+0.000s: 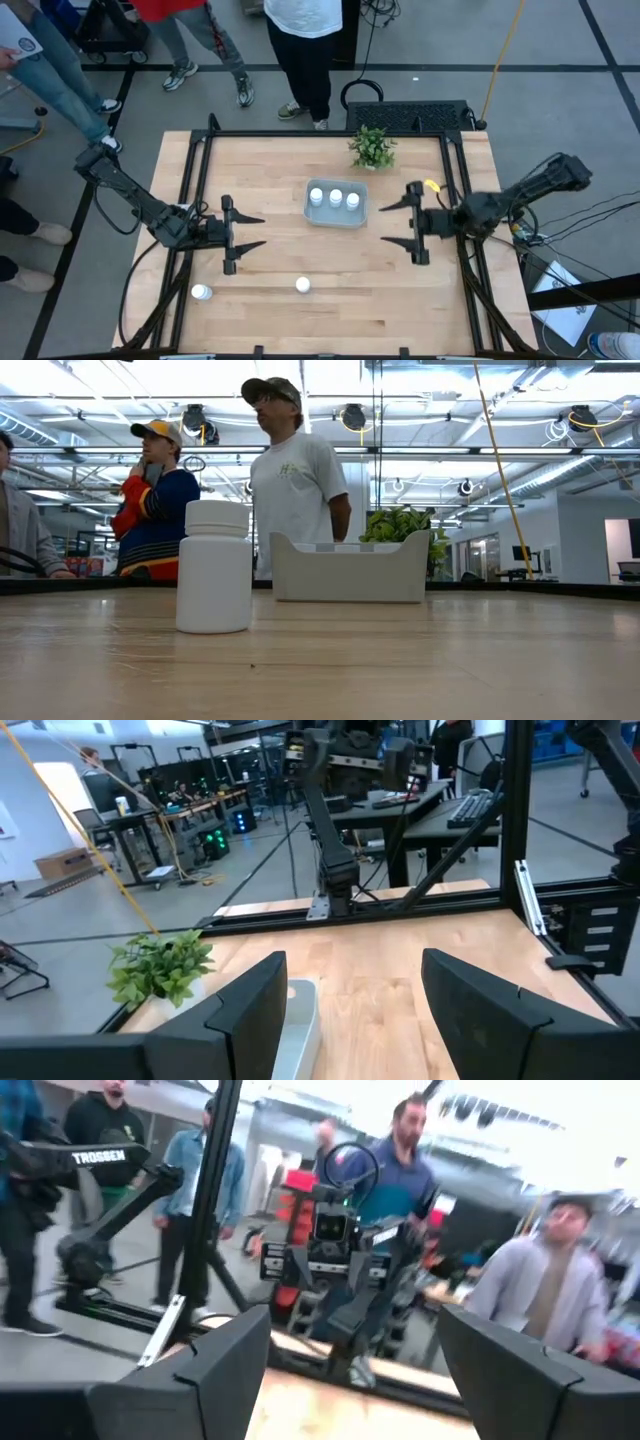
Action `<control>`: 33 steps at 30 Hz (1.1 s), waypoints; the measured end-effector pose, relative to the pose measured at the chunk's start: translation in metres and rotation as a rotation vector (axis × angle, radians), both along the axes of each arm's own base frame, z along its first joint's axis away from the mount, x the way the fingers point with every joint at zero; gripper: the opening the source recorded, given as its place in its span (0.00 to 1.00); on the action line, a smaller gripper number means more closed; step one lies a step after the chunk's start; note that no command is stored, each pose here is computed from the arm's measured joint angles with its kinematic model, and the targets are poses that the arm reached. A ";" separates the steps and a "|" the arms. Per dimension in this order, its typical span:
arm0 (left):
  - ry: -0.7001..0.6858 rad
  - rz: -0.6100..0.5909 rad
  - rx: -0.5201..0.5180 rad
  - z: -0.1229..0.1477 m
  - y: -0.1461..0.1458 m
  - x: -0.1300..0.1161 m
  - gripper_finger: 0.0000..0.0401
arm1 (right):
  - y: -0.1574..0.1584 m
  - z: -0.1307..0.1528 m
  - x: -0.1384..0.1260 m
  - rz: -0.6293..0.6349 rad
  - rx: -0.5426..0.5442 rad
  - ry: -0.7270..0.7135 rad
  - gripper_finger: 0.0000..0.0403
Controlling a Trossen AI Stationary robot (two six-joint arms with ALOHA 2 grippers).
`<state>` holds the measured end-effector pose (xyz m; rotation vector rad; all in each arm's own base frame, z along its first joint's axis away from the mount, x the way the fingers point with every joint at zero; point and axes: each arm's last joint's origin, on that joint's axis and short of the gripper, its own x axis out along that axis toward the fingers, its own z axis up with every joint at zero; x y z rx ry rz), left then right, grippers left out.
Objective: Pick and place pill bottles into a basket
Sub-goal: Put the white medicine bottle into the bin
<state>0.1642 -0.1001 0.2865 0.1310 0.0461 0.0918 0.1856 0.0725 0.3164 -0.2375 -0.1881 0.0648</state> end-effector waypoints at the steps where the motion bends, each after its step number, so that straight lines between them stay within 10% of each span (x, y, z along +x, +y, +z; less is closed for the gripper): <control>1: 0.002 0.001 0.001 0.000 0.000 0.000 0.60 | 0.004 -0.004 -0.002 -0.014 -0.021 -0.011 0.70; 15: 0.031 0.070 -0.088 -0.003 0.015 0.010 0.60 | 0.032 -0.007 -0.008 -0.075 -0.102 -0.097 0.70; 33: 0.508 -0.014 -0.110 0.041 -0.034 0.092 0.60 | 0.031 -0.007 -0.009 -0.120 -0.080 -0.079 0.70</control>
